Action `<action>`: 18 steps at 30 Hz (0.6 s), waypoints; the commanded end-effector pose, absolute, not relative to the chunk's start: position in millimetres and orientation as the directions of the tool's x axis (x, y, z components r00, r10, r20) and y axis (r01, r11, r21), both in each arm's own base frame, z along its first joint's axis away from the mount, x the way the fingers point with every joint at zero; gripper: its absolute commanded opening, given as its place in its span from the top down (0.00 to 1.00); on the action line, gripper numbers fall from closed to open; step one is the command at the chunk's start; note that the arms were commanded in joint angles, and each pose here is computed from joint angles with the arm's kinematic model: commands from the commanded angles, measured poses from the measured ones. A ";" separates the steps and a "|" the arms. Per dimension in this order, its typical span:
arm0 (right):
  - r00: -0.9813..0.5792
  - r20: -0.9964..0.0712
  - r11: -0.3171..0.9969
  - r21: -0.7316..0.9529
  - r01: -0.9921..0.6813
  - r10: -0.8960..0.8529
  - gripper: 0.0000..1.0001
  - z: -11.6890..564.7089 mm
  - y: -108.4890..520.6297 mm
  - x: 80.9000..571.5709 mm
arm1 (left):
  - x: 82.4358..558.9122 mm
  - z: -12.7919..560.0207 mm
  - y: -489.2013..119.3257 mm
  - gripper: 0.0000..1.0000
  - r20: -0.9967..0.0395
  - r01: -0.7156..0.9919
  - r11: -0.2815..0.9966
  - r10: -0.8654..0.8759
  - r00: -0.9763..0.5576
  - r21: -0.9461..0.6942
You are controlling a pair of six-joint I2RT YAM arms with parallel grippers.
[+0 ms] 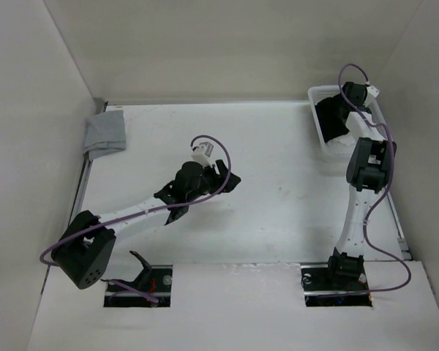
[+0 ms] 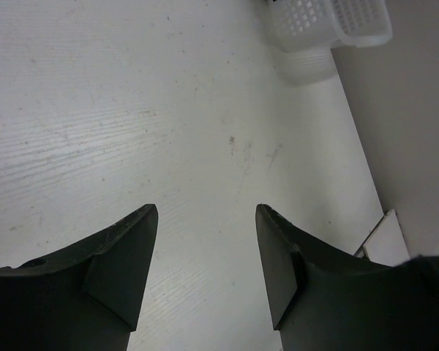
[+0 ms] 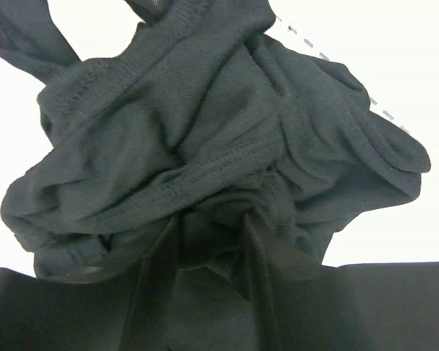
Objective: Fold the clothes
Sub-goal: Grab the tank top from the pile
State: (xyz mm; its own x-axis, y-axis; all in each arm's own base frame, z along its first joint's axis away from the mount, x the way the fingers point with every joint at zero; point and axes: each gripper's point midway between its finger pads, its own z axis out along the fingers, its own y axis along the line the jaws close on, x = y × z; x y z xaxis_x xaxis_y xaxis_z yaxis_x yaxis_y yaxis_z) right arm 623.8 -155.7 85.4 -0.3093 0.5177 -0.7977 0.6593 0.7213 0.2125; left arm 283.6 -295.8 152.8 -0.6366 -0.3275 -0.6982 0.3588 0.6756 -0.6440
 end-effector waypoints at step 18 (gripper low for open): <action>0.342 -0.812 0.820 0.547 0.167 0.472 0.97 442.0 -12.5 454.9 | 290.4 186.2 -292.5 0.47 -0.666 0.351 0.606 -0.430 -0.610 -0.714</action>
State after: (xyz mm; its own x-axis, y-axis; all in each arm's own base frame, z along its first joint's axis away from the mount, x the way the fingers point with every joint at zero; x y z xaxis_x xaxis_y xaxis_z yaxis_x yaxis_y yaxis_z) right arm 501.0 -56.2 331.5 0.0819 0.4396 -0.8945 0.4040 0.8058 0.4330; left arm 284.9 -296.3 152.0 -0.6588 -0.3590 -0.6611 0.3254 0.6564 -0.6807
